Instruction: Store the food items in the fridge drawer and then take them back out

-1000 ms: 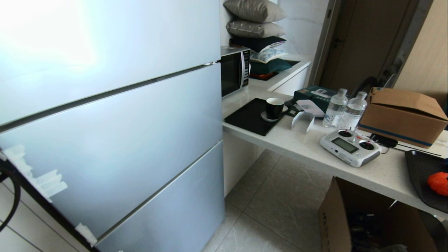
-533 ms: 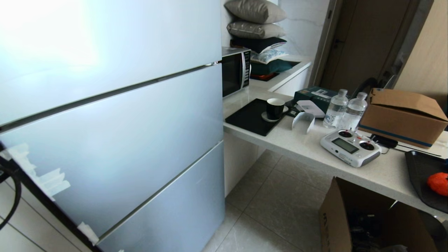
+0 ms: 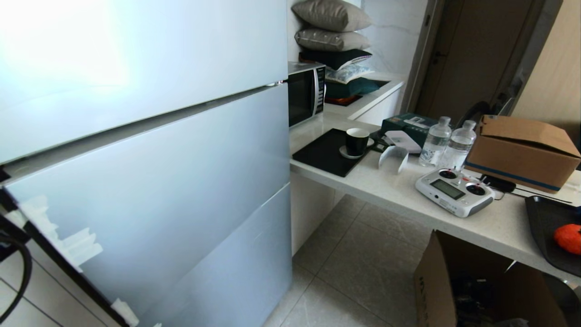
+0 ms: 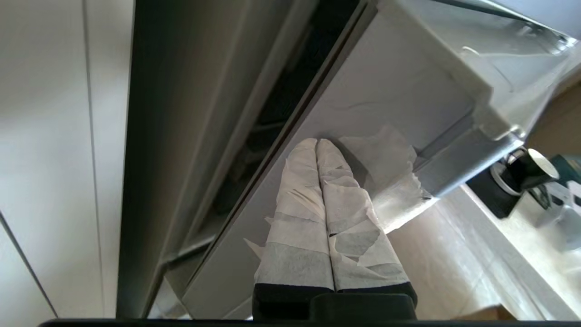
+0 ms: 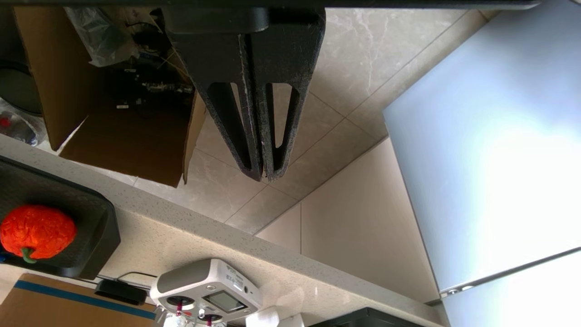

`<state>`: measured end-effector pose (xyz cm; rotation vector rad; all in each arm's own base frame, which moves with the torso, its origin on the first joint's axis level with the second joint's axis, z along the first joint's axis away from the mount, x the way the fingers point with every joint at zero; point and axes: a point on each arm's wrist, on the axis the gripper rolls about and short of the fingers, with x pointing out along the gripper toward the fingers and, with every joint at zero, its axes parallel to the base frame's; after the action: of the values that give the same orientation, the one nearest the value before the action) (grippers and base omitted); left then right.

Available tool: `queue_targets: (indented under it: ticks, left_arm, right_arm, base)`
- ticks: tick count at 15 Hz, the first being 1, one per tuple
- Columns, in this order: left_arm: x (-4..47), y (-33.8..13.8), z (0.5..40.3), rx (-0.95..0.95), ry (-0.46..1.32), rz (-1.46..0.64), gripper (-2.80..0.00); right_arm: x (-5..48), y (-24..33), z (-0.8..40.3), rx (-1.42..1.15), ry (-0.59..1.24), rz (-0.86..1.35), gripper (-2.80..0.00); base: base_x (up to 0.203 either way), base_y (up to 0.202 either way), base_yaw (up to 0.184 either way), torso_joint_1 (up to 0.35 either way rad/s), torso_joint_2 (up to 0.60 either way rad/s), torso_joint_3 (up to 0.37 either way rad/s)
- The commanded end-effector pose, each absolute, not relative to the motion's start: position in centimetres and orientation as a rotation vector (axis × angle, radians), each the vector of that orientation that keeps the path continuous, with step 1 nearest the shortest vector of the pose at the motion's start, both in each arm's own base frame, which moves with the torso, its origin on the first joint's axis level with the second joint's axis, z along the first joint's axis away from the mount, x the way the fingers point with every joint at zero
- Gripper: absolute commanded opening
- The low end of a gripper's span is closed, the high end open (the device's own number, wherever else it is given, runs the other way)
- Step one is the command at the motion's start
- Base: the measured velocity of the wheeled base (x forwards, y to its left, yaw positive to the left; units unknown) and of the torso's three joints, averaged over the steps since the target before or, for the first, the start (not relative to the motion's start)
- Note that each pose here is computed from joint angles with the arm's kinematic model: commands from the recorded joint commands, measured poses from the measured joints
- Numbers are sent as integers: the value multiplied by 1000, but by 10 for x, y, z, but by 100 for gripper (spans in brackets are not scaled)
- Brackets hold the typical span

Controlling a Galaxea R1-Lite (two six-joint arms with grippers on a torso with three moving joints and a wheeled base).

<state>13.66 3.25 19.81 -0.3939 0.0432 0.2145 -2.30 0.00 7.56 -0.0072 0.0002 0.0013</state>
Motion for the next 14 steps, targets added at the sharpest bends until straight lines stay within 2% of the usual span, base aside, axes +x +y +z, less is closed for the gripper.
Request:
queue_targets:
  ticks: [1, 14]
  left_arm:
    - [130, 28, 199, -393, 20, 189, -280]
    - [92, 12, 173, -389, 36, 87, -280]
  right_arm:
    - [-23, 0, 76, -8, 0, 2, -280]
    - [-23, 0, 76, -8, 0, 2, -280]
  base:
    - [0, 0, 0, 0, 0, 0]
    - [0, 0, 0, 0, 0, 0]
